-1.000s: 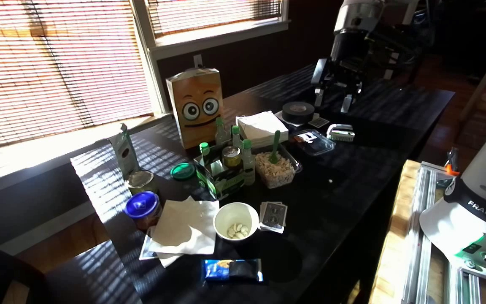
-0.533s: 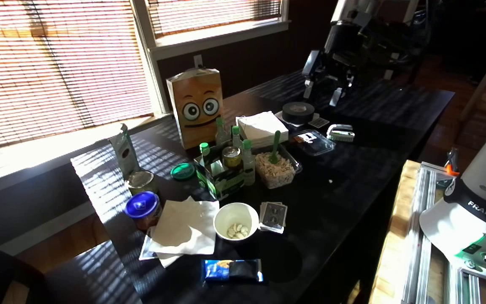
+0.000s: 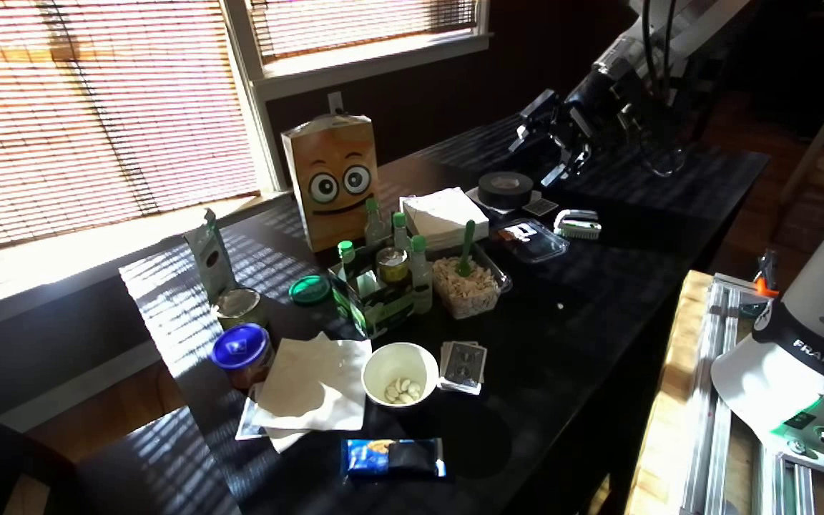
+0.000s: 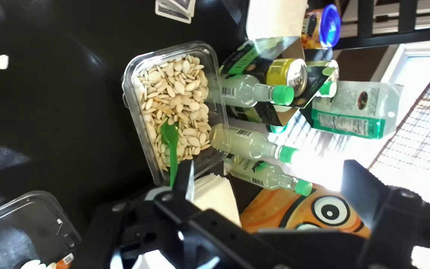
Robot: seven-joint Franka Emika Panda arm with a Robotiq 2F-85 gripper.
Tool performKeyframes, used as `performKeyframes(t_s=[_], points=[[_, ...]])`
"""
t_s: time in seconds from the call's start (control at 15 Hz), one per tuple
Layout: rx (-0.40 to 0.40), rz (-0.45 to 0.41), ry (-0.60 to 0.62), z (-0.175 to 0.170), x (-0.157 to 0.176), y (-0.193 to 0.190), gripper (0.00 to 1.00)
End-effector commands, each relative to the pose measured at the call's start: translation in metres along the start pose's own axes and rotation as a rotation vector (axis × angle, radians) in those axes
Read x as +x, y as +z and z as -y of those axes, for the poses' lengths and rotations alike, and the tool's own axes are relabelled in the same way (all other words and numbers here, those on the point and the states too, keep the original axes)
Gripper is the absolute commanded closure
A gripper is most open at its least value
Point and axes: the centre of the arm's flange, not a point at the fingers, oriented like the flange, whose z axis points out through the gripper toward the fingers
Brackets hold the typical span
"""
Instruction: Use the spoon to transfer some contents from the right bowl to the left bowl
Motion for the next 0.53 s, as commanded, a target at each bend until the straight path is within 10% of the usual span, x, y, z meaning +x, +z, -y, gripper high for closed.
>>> performKeyframes(t_s=[0.0,0.47], points=[[0.137,0.05,0.057,-0.035,0.034,0.062,0.0],[0.23,0.141,0.114,-0.048,0.011,0.065,0.0]])
